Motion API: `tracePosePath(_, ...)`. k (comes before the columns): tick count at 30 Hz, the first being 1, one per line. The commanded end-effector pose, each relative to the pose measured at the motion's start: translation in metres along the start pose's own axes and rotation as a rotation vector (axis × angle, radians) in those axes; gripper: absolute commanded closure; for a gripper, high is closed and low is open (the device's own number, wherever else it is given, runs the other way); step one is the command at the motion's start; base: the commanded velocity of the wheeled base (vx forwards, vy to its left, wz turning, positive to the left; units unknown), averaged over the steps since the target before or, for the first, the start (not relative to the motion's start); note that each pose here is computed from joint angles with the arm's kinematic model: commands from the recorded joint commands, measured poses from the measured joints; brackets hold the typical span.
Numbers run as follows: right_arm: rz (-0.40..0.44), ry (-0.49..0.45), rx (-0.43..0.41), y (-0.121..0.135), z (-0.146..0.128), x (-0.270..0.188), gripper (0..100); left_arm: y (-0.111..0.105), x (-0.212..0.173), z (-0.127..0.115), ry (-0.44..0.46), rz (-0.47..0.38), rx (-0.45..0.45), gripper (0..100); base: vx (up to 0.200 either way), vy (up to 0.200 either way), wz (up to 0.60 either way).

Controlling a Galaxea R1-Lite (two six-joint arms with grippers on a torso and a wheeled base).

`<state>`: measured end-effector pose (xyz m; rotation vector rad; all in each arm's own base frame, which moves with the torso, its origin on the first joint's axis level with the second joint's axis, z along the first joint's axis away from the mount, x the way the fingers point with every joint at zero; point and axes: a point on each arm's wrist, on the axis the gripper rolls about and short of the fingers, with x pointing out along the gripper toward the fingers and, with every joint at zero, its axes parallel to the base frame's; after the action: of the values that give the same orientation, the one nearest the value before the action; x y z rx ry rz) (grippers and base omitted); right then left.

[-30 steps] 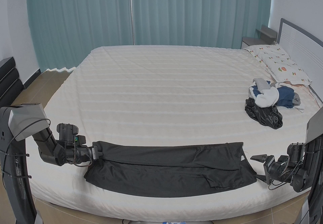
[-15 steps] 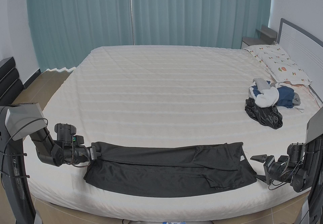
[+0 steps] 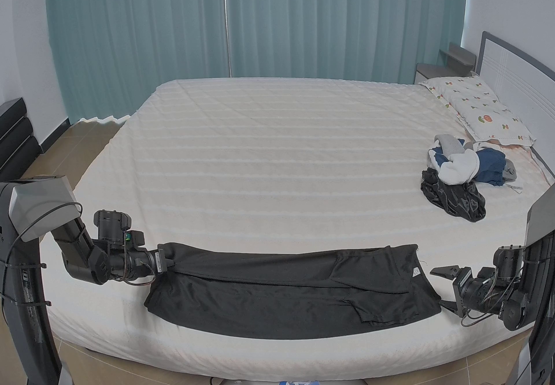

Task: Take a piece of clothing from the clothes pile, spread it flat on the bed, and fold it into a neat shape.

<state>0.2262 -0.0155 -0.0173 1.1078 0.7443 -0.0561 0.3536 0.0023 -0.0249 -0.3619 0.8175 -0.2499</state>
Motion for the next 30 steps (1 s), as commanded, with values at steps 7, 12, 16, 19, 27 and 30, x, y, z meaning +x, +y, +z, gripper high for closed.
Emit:
tracePosePath(7,0.009,-0.005,-0.005,0.001,0.001,0.000,0,-0.001,0.000,0.000,0.000,-0.002,-0.014,100,-0.086,0.000,0.00)
tracePosePath(12,0.009,-0.005,-0.005,0.001,0.001,0.000,0,-0.001,0.002,0.003,-0.028,-0.006,-0.004,100,0.000,0.000,0.00)
tracePosePath(16,0.009,-0.005,-0.006,0.001,0.001,0.000,0,-0.005,0.001,0.007,-0.076,-0.021,-0.026,100,0.000,0.000,0.00)
tracePosePath(19,0.009,-0.005,-0.006,0.001,0.001,0.000,0,-0.008,0.002,0.011,-0.094,-0.028,-0.052,100,0.000,0.000,0.00)
tracePosePath(27,0.009,-0.005,-0.006,0.001,0.001,0.000,0,-0.024,-0.002,0.013,-0.097,-0.050,-0.058,100,0.000,0.000,0.00)
tracePosePath(30,0.009,-0.005,-0.005,0.001,0.001,0.000,0,-0.037,-0.007,0.016,-0.110,-0.052,-0.078,100,0.000,0.000,0.00)
